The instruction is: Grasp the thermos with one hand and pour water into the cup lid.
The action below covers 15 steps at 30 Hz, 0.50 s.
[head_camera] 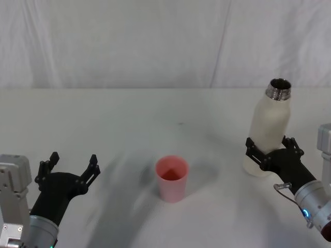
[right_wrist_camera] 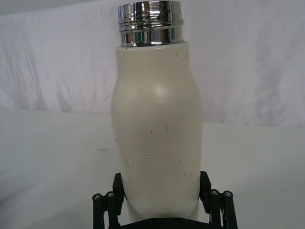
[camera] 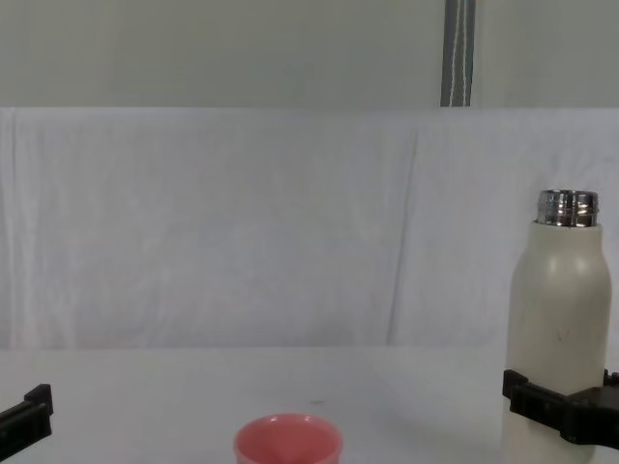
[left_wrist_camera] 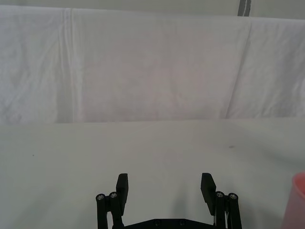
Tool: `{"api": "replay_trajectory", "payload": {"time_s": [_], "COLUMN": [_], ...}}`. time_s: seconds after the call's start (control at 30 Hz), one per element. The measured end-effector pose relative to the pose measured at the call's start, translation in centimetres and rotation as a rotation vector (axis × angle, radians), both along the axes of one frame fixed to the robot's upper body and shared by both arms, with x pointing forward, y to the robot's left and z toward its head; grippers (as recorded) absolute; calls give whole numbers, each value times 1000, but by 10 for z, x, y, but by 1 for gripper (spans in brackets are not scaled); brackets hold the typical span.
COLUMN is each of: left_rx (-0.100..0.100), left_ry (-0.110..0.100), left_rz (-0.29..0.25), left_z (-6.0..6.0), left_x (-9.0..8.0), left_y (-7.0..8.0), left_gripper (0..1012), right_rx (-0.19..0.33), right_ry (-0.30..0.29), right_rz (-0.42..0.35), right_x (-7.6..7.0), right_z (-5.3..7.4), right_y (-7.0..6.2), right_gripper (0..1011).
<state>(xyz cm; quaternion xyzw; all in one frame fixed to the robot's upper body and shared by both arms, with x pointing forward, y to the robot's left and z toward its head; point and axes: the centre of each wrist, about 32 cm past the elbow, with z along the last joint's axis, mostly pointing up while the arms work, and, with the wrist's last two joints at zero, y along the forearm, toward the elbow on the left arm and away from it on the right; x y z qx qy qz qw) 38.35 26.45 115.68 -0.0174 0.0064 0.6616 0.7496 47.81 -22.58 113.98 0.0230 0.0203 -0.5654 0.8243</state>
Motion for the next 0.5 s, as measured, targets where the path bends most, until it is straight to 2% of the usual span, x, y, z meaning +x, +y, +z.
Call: {"api": "replay_trajectory", "payload": {"time_s": [0.5], "left_rx": [0], "left_ry": [0], "left_rz": [0], "left_z": [0], "left_x": [0], "left_y": [0], "left_gripper": [1001], "right_rx": [-2], "right_ry": [3], "right_rz": [6], "right_x": [0], "right_z": [-1], "right_y": [0], "right_gripper": [952]}}
